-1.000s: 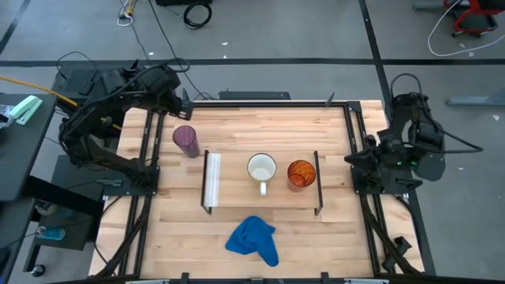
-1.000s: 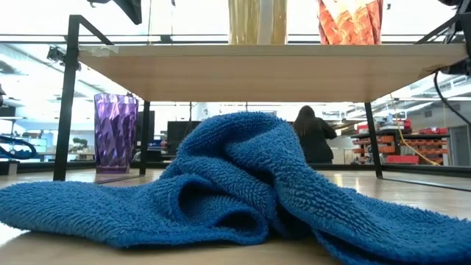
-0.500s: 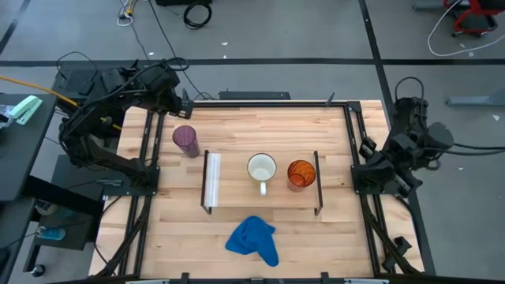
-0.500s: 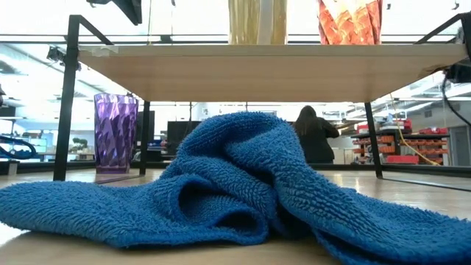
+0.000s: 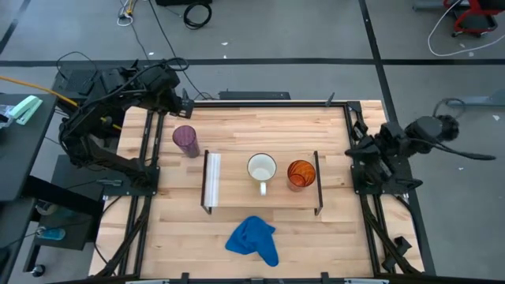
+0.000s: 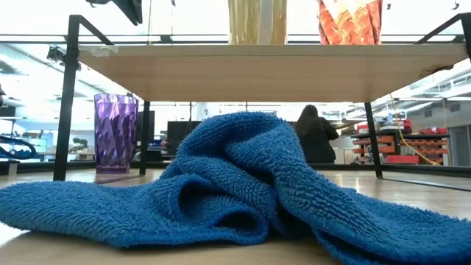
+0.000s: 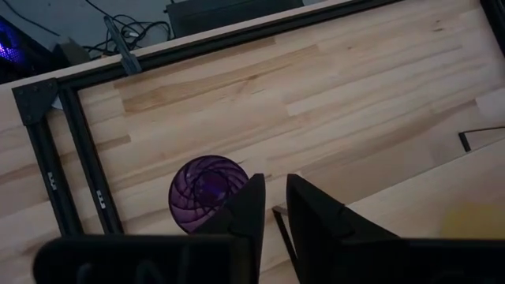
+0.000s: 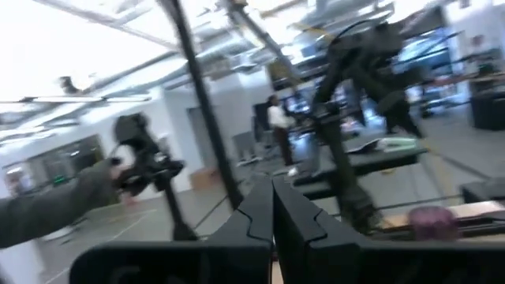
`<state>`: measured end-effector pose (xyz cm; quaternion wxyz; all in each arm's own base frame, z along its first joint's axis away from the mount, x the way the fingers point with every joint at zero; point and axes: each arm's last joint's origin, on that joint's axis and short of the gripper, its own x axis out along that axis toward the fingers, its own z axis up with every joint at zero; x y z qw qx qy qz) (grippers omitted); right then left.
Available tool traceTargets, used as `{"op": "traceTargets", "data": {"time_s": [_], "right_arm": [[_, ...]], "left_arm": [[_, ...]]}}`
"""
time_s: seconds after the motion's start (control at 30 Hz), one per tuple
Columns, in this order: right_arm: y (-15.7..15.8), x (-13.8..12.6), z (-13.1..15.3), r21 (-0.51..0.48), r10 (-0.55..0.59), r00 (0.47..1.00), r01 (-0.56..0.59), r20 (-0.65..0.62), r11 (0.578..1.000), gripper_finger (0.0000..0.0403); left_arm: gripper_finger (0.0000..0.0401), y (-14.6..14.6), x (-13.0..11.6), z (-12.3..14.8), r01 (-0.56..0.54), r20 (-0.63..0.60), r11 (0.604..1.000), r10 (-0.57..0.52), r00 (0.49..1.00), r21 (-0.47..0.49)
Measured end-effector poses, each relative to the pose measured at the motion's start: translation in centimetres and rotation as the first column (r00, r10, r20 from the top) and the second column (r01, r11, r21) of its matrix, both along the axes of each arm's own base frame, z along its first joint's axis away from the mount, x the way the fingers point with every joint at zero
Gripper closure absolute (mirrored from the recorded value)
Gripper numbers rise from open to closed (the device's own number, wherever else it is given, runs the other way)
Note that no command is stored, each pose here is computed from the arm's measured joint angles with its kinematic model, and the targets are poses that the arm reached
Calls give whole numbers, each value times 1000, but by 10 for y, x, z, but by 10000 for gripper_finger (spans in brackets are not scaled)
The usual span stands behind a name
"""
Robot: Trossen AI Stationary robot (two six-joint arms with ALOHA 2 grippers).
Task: Stack small to large cups/mugs on shelf
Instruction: Put the violet cup on the shelf
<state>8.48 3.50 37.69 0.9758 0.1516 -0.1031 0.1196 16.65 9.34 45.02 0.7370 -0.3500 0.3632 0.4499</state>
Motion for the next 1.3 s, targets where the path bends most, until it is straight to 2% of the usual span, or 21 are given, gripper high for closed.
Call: {"op": "traceTargets", "data": {"time_s": [0.2,0.33,0.43,0.63,0.97,1.2,1.3], "right_arm": [[-19,-10,-4,18,-141,990,142,-21,990,398],[-30,-29,-10,45,-233,971,235,-48,971,396],[-37,-48,-11,80,-300,954,301,-21,950,393],[-44,-74,-21,150,-362,931,363,-38,920,393],[-43,-68,-31,142,-359,921,379,-151,914,393],[-42,-63,-37,165,-344,910,385,-233,908,392],[-42,-63,-38,168,-340,907,387,-250,907,392]], "left_arm": [[337,0,0,0,1,0,1000,-1,1000,0],[332,0,0,0,1,-1,1000,-1,1000,1],[330,0,0,0,8,-4,1000,-8,1000,3],[332,1,-1,0,18,-11,1000,-18,1000,8],[328,14,-8,-1,-17,40,997,21,999,-78],[332,33,-23,-1,-105,43,990,109,993,-89],[329,41,-25,-16,-98,6,984,100,995,-147]]}}
